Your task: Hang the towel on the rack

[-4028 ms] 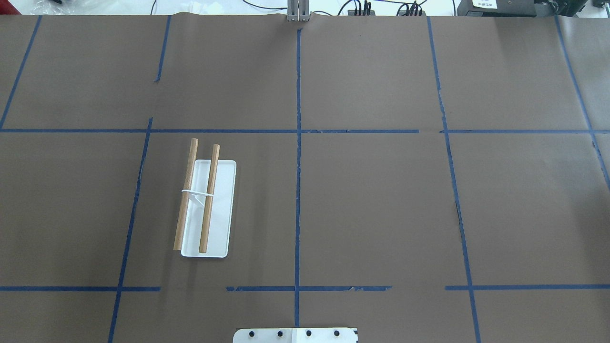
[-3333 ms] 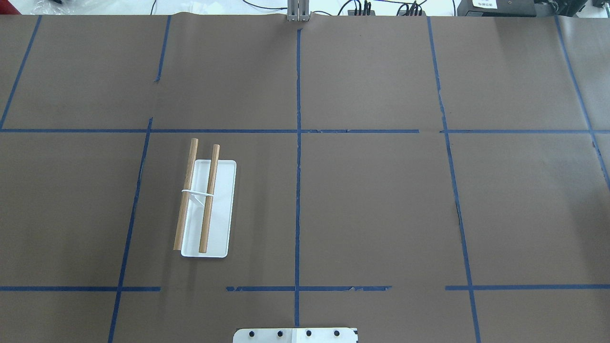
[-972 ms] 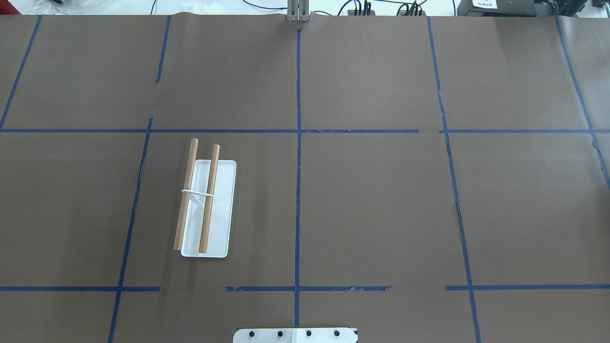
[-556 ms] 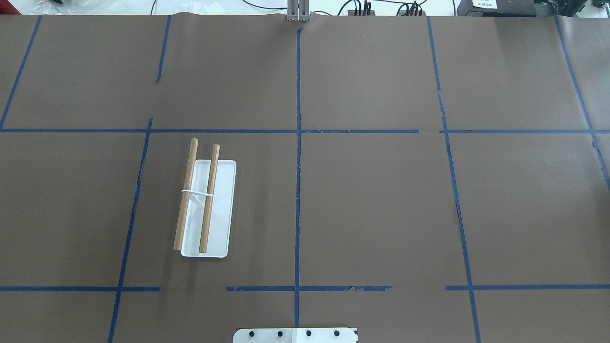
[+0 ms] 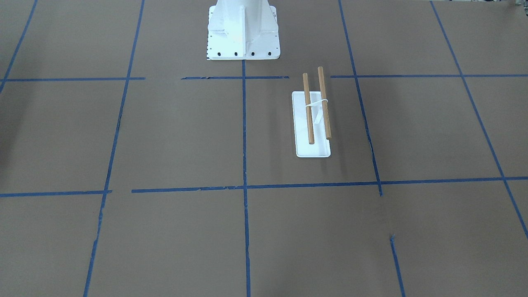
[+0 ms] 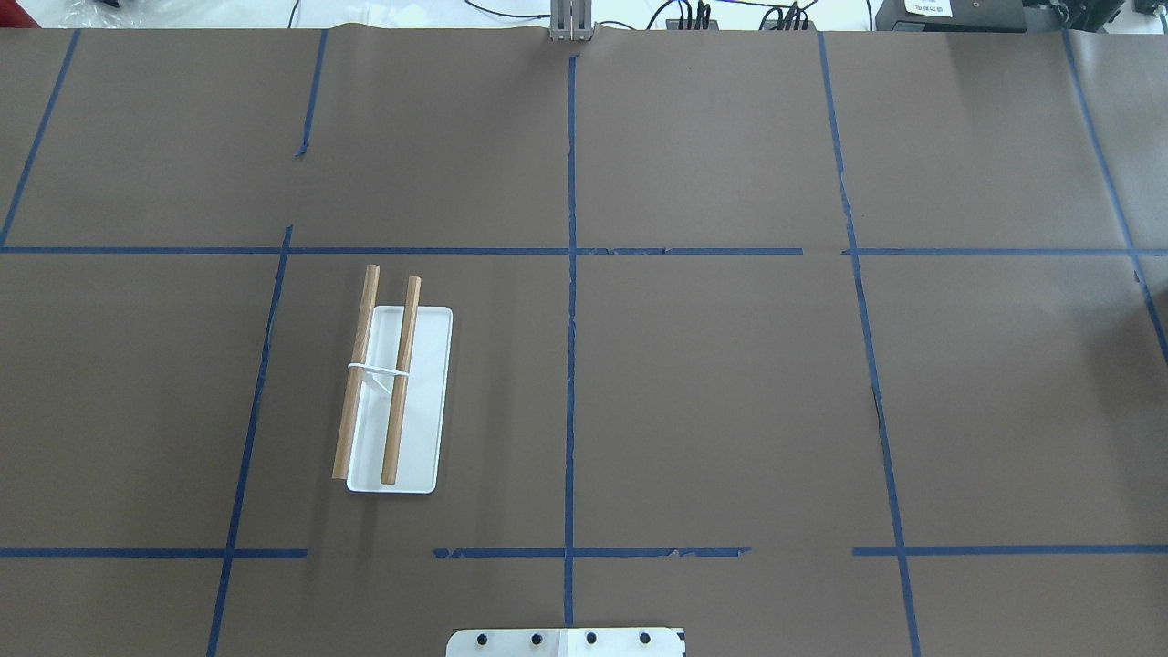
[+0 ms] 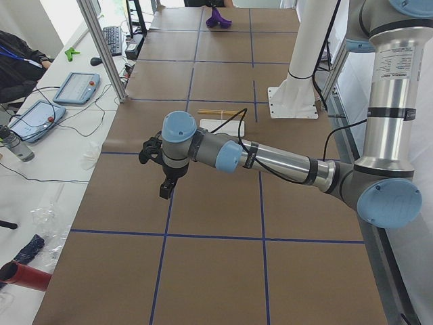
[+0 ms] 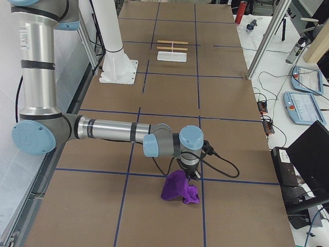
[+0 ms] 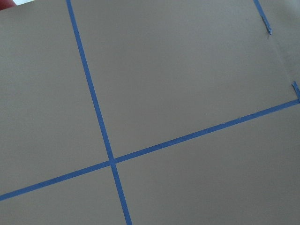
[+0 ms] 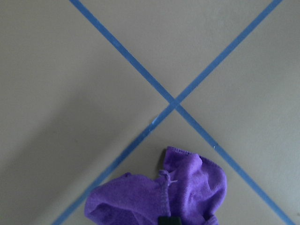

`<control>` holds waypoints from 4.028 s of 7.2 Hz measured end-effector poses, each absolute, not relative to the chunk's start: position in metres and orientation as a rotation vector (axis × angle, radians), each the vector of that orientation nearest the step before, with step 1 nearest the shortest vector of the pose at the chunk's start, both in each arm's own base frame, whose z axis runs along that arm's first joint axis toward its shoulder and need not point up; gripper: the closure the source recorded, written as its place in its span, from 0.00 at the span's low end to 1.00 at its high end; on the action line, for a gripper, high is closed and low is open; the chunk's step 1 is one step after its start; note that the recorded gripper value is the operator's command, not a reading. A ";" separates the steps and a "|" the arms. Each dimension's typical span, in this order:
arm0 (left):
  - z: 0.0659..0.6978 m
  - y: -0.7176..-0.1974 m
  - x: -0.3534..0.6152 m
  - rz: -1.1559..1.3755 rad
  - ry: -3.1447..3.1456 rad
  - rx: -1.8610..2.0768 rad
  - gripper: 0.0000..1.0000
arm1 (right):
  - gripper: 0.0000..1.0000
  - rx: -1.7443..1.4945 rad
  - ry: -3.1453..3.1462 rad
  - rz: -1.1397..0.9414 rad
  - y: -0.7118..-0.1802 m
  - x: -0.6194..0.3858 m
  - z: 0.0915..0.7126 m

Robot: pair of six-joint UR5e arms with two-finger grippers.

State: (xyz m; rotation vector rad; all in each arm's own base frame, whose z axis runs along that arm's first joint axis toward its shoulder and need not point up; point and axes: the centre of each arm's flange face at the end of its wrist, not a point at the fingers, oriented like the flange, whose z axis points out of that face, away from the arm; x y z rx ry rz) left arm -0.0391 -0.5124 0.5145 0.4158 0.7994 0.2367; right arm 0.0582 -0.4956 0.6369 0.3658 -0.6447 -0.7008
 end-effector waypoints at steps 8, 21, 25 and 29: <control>0.344 -0.565 0.105 -0.036 1.058 0.362 0.00 | 1.00 0.289 -0.870 -0.387 -0.532 -0.105 0.307; 0.091 -0.497 0.453 -0.806 1.273 -0.427 0.06 | 1.00 0.598 -1.190 -0.331 -0.446 -0.315 0.106; 0.080 -0.492 0.455 -0.815 1.292 -0.450 0.05 | 1.00 0.623 -1.217 -0.341 -0.436 -0.311 0.093; 0.078 -0.490 0.454 -0.790 1.327 -0.441 0.69 | 1.00 0.641 -1.235 -0.353 -0.426 -0.306 0.084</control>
